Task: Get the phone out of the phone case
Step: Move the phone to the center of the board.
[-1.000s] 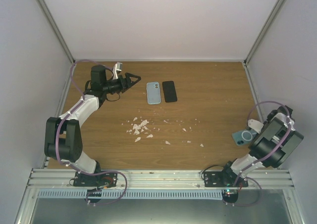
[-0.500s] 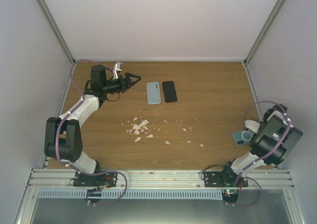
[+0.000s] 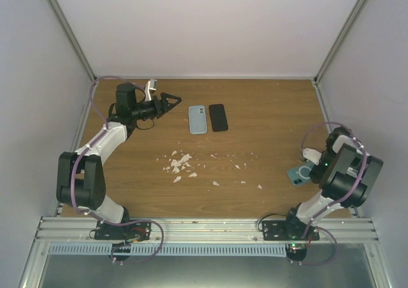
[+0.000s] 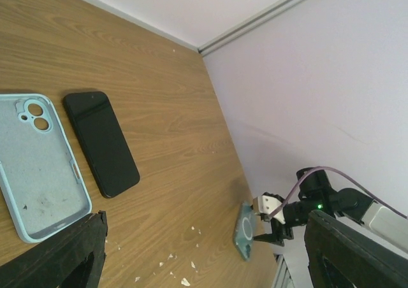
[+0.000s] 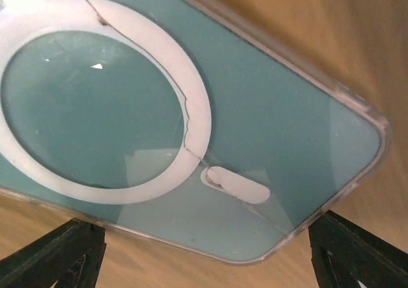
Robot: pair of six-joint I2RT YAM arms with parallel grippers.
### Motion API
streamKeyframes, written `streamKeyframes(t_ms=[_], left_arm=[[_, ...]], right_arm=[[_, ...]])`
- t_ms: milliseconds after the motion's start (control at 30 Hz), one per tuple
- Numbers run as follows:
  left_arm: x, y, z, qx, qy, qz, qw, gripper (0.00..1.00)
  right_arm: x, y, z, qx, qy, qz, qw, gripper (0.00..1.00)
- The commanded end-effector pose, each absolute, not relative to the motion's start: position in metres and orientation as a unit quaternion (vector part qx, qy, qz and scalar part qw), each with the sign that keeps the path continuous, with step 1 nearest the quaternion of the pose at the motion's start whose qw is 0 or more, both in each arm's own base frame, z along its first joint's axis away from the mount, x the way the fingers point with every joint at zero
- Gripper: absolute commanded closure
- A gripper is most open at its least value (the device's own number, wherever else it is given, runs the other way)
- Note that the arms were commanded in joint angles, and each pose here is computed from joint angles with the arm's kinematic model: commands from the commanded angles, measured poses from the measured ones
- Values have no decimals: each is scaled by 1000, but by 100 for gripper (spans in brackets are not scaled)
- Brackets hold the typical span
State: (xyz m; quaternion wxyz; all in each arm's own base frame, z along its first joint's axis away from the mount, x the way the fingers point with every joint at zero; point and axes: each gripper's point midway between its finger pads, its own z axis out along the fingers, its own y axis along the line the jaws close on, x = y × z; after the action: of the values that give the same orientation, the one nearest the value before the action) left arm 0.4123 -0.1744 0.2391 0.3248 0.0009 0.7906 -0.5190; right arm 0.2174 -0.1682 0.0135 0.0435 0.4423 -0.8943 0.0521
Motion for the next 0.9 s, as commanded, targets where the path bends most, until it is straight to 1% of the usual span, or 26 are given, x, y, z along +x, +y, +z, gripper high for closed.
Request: streamKeyframes(t_ms=[0,100,233,467,667,867], left_arm=[[412,-173,261,23,774,-520,361,16],[412,-172,261,23,774,-518,362,15],[411,-171,260,21,776,-516,363,16],[411,-166,261,21,777,-509,370,16],[409,-161,260,19,777,-504,376,15],[408,-157,264,17,776,-502,381,15]], right_arm=[[232,-83,2,407,-909,-76,-45,14],[242,-50,3,392,-912,-105,-64,14],[251,-14,1,395,-907,-120,-79,14],[262,49,0,423,-891,-146,-76,14],[256,109,1,480,-860,-161,-57,15],[237,158,3,537,-824,-175,-40,15]])
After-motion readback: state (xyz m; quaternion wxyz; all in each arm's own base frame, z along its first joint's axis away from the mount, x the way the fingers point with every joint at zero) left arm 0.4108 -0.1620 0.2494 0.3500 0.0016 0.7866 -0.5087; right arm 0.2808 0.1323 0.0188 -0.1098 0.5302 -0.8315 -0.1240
